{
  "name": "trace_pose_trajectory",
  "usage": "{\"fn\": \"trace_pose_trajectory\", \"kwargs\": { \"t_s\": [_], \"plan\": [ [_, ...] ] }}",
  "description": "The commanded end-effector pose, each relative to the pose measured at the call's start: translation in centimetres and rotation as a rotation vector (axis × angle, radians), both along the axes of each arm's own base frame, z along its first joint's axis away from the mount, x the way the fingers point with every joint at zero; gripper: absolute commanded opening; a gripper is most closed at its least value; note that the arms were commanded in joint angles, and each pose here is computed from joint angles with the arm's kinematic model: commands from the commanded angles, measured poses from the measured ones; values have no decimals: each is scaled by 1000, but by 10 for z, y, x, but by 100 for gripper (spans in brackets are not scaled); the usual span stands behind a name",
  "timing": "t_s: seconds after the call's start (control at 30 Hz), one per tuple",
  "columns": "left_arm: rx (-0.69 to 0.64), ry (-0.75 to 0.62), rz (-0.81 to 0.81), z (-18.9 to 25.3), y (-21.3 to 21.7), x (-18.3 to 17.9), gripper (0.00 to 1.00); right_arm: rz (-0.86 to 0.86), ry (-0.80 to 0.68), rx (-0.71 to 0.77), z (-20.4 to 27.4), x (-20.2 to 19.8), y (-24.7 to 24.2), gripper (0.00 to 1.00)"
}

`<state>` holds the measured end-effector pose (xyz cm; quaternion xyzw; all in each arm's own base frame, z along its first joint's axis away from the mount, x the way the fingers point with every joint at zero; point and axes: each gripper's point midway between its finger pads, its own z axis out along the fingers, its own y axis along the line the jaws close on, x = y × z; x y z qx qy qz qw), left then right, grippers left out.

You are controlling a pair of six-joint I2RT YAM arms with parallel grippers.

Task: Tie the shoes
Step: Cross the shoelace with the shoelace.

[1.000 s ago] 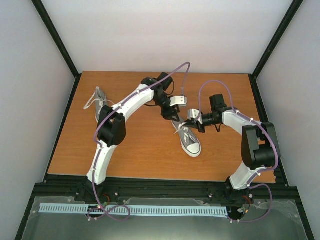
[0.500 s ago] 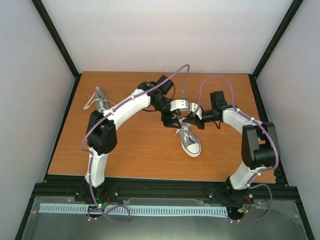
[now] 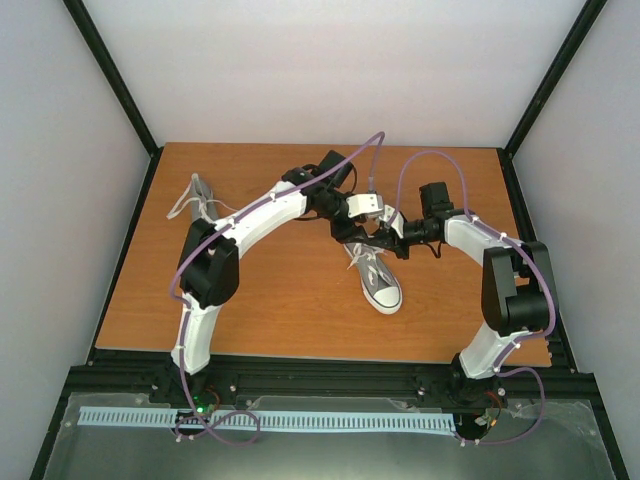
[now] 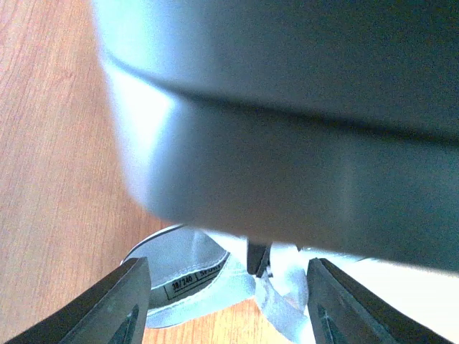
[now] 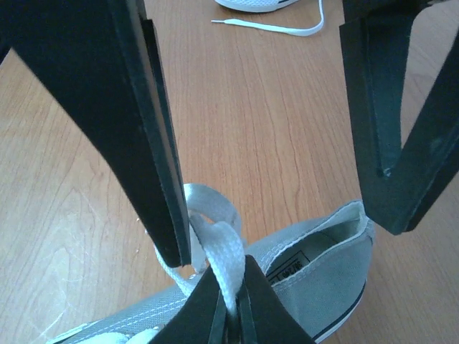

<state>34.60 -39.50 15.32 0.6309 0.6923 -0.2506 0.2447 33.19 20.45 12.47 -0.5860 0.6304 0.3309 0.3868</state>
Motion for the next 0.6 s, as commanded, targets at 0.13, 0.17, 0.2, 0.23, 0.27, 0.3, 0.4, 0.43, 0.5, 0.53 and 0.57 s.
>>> {"fn": "trace_pose_trajectory", "kwargs": {
  "t_s": [0.13, 0.17, 0.2, 0.23, 0.27, 0.3, 0.4, 0.43, 0.5, 0.53, 0.57],
  "plan": [
    [47, 59, -52, -23, 8, -16, 59, 15, -17, 25, 10, 3, 5, 3],
    [49, 70, -60, -25, 9, -18, 59, 14, -14, 24, 9, 3, 5, 3],
    [53, 76, -63, -26, 9, -20, 59, 13, -13, 22, 9, 3, 4, 3],
    [55, 84, -67, -28, 10, -21, 59, 11, -11, 21, 8, 3, 4, 3],
    [54, 92, -69, -28, 11, -22, 59, 9, -12, 20, 9, 4, 4, 3],
    [46, 101, -72, -28, 11, -23, 59, 8, -11, 18, 8, 4, 4, 3],
    [-17, 148, -55, -18, 10, -21, 64, 5, -13, 17, 8, 5, 4, 3],
    [-56, 168, -32, -11, 9, -16, 67, 4, -13, 19, 9, 5, 4, 3],
    [-162, 222, 27, 0, 7, -5, 68, 4, -13, 22, 9, 5, 4, 3],
    [-209, 240, 51, 5, 8, 2, 69, 3, -11, 21, 8, 5, 4, 3],
    [-231, 254, 53, 6, 7, 2, 68, 3, -11, 22, 9, 6, 4, 3]
  ]
}}
